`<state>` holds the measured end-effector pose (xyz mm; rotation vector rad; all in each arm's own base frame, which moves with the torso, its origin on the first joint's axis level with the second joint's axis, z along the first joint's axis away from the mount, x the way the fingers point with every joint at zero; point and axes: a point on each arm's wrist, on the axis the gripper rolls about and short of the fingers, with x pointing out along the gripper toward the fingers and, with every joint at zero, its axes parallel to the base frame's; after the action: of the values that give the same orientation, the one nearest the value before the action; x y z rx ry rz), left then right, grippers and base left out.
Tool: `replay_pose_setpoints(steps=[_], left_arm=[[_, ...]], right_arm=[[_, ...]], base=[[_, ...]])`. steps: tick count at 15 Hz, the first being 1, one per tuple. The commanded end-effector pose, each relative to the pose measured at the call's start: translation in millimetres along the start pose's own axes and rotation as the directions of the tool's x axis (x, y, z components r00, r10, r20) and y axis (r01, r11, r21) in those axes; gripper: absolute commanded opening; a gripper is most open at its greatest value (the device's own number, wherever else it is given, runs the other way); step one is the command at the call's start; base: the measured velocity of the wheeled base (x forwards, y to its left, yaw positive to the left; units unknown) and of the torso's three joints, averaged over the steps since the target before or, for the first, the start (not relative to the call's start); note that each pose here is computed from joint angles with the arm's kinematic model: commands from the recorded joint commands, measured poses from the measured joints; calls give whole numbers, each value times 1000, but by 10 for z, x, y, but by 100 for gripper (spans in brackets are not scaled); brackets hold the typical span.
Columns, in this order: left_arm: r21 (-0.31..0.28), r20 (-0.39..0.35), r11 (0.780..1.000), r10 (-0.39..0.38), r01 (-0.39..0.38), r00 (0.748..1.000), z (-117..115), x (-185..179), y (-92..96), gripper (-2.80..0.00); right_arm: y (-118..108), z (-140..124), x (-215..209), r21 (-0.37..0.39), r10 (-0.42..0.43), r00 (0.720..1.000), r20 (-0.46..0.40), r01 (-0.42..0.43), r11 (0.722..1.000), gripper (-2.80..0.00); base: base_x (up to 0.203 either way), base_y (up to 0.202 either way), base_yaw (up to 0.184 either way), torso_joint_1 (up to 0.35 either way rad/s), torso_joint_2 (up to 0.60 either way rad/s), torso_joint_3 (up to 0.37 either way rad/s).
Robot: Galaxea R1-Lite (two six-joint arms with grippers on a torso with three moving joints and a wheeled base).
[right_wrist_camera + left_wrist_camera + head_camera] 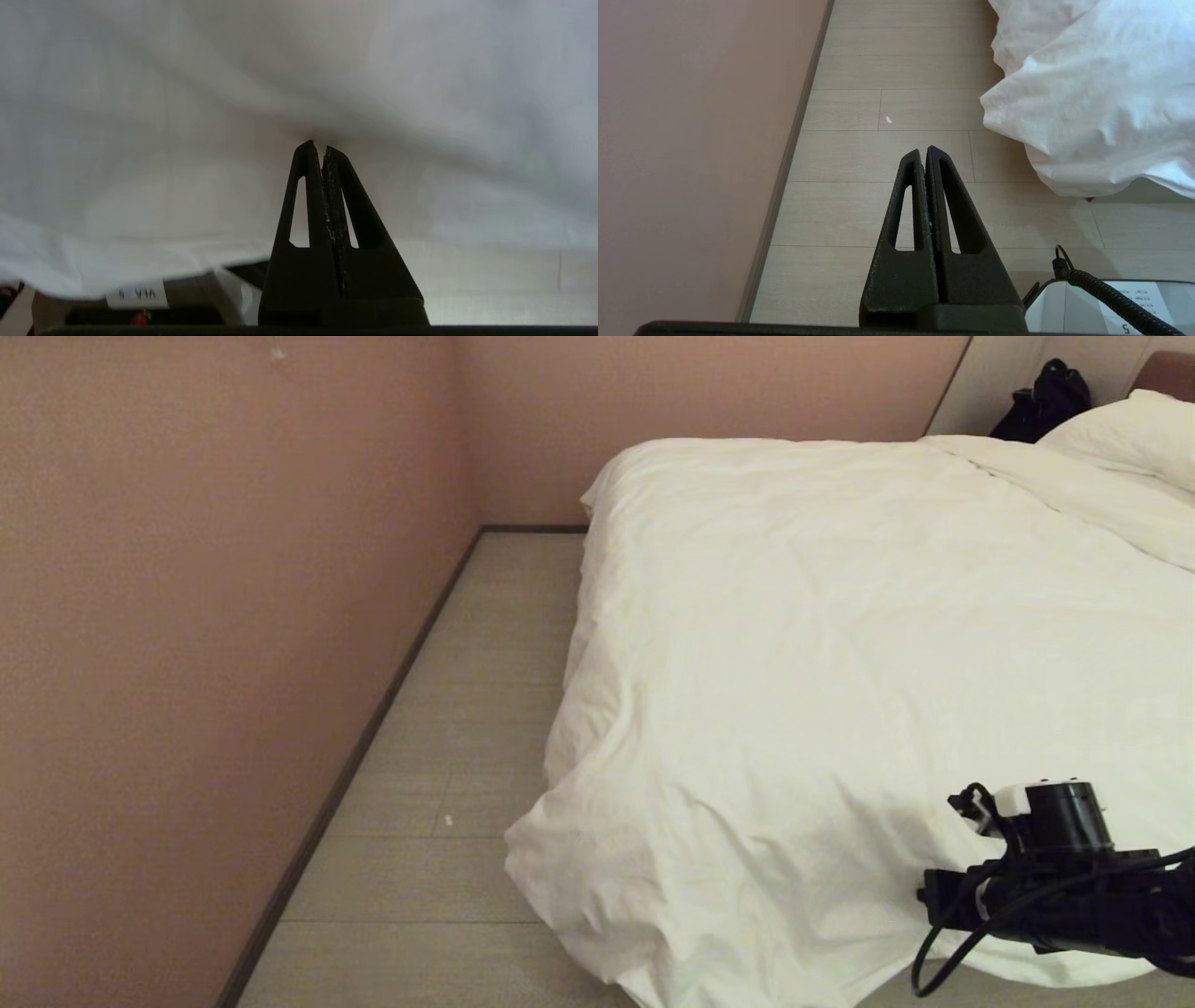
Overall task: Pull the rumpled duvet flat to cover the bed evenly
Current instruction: Flatten the corners of the folded blanket
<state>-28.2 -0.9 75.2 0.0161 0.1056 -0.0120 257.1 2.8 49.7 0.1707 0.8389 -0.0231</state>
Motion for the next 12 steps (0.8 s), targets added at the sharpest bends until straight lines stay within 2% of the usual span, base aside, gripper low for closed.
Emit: replay_pose_setpoints(steps=[1, 5, 12], left_arm=[[0, -2, 1000, 0, 0, 1000, -3, 0, 0, -280], [0, 0, 1000, 0, 0, 1000, 0, -1, 0, -280], [0, -2, 1000, 0, 0, 1000, -3, 0, 0, -280]], right_arm=[[25, 150, 52, -8, 29, 988, 152, -28, 1000, -280], [22, 106, 42, -8, 27, 990, 137, -26, 1000, -280], [84, -174, 68, -32, 47, 999, 28, -46, 998, -280]], base=[[0, 0, 0, 0, 0, 0], [0, 0, 0, 0, 0, 0], [0, 0, 0, 0, 0, 0]])
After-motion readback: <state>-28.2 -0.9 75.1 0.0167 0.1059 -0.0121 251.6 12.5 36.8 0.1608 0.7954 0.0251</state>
